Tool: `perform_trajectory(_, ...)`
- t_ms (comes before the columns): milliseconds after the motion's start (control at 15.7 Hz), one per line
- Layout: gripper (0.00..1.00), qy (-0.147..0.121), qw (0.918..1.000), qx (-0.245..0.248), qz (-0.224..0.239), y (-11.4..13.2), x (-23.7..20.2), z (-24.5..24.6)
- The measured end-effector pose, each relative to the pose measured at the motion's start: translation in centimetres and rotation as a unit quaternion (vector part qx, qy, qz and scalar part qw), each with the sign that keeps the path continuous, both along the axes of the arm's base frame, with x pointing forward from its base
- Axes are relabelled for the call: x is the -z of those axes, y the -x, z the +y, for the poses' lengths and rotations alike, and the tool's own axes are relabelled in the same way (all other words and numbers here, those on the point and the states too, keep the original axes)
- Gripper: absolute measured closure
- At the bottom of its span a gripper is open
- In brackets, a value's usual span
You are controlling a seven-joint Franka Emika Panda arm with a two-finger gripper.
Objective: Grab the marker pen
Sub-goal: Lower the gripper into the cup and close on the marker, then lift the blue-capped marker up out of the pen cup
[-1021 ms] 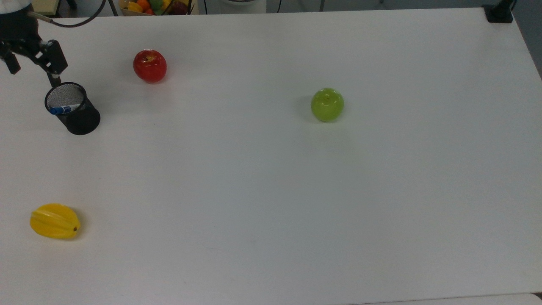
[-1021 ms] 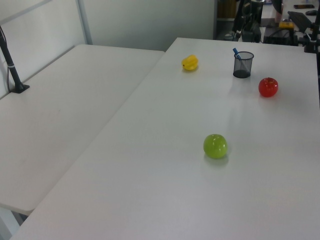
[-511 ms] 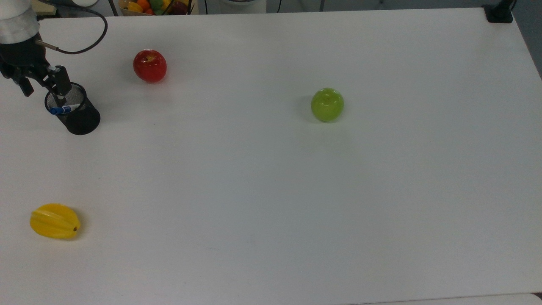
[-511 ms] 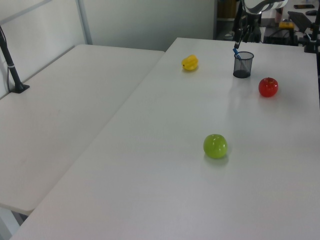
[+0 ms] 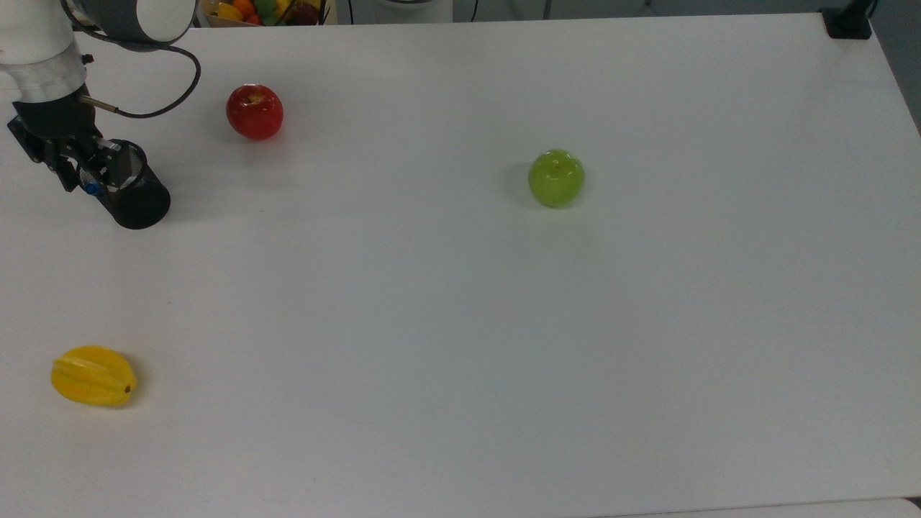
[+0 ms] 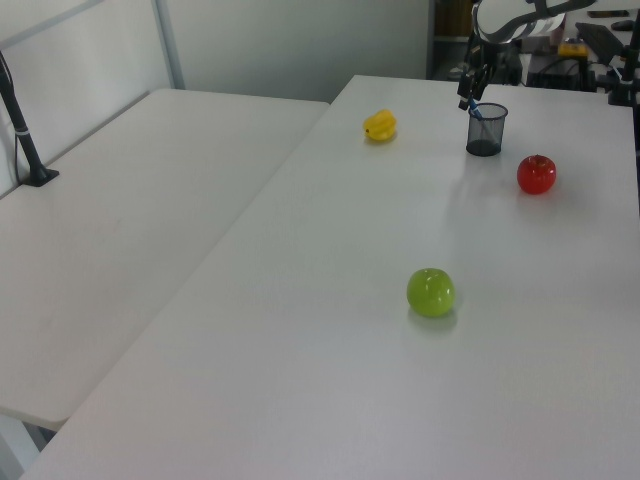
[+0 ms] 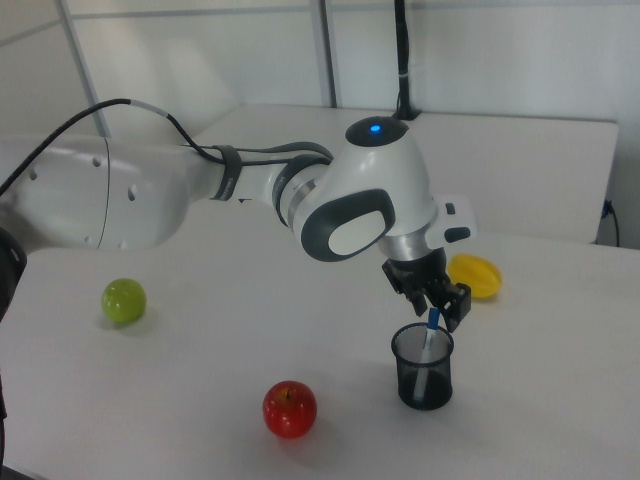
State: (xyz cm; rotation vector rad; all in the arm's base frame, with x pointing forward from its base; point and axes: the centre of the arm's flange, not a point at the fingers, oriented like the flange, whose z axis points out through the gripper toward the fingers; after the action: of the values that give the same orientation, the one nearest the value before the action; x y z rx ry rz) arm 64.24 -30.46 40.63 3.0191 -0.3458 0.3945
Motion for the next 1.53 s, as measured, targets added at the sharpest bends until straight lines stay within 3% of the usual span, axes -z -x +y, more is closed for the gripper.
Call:
perform_trajectory(128,0.45,0.0,1.0,-0.001,-0.001,0.0,-0.1,0.0)
perform_trajectory(255,0.69,0.0,1.0,-0.004,-0.002,-0.1,-0.1,0.1)
perform_trajectory(447,0.81,-0.007,0.9999,-0.01,-0.008,-0.2,-0.3,0.2)
perform_trajectory(957,0.81,-0.005,0.9997,-0.014,-0.021,-0.4,-1.5,0.2)
perform_trajectory(1532,0.81,0.003,0.9968,-0.022,-0.077,0.1,-8.9,1.1)
